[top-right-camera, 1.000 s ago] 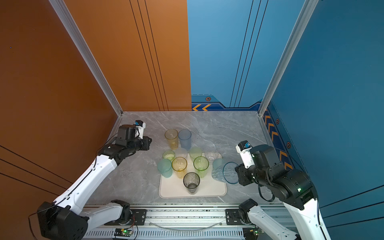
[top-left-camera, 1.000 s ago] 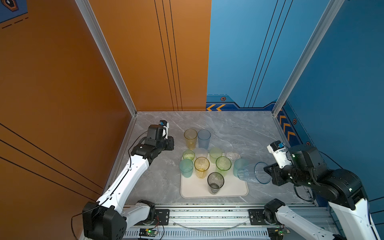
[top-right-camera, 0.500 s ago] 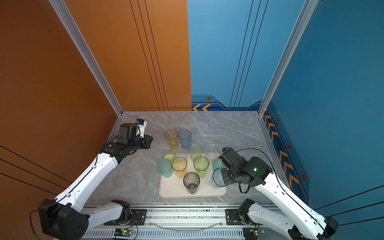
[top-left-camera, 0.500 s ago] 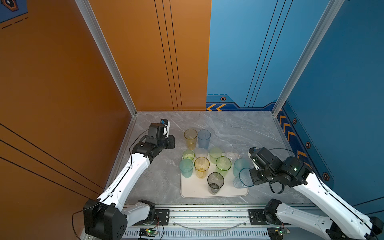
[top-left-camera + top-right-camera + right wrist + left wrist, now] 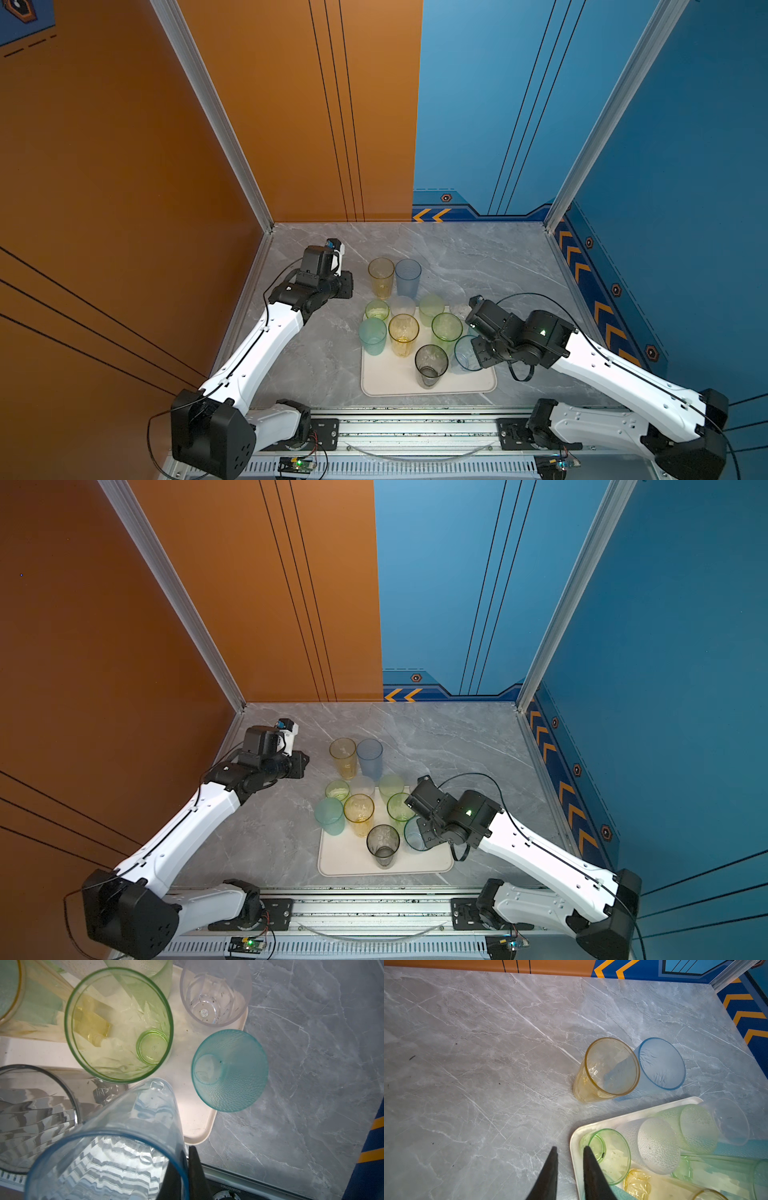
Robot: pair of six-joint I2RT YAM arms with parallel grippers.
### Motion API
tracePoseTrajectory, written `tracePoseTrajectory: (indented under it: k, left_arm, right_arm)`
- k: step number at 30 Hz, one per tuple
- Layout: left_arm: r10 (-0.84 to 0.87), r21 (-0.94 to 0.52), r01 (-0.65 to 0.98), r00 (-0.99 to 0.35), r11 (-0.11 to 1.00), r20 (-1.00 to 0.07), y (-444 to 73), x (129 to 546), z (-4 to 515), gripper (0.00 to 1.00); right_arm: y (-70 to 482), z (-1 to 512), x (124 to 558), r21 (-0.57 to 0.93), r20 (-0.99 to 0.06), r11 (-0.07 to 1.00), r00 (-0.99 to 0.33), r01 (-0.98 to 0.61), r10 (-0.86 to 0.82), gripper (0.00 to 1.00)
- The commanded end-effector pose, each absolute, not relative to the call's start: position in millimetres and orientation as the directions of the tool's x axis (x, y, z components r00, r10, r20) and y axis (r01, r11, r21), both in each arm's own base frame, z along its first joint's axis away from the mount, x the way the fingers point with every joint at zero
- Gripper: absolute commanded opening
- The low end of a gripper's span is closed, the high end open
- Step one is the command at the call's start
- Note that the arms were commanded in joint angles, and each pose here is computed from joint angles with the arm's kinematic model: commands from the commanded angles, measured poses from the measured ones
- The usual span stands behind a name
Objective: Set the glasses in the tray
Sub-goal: 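Carry the blue glass with the right gripper to the tray's near corner, then lower the blue glass onto the tray beside the teal cup with right gripper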
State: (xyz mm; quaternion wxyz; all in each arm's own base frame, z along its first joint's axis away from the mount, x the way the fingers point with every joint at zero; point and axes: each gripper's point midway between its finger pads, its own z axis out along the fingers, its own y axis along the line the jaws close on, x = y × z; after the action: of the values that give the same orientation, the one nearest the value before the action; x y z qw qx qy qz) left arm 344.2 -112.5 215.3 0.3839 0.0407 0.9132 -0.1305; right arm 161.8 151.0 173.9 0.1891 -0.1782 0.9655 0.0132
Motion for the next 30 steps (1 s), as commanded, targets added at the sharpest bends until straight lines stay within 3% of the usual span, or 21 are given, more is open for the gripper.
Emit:
tracePoseTrajectory:
  k: [1,30]
  left_arm:
    - [0.002,-0.186,0.2,-0.686,0.962,-0.727,-115.4,345.7,226.6,0.24]
    - [0.021,-0.178,0.212,-0.696,0.961,-0.718,-118.0,343.1,223.5,0.24]
  right_arm:
    - [155.1,169.0,164.3,-0.059,-0.381,0.94,-0.863,-0.336,-0.332,0.0]
    - [152.7,131.3,158.0,-0.075,-0.293,0.942,-0.895,-0.328,-0.335,0.0]
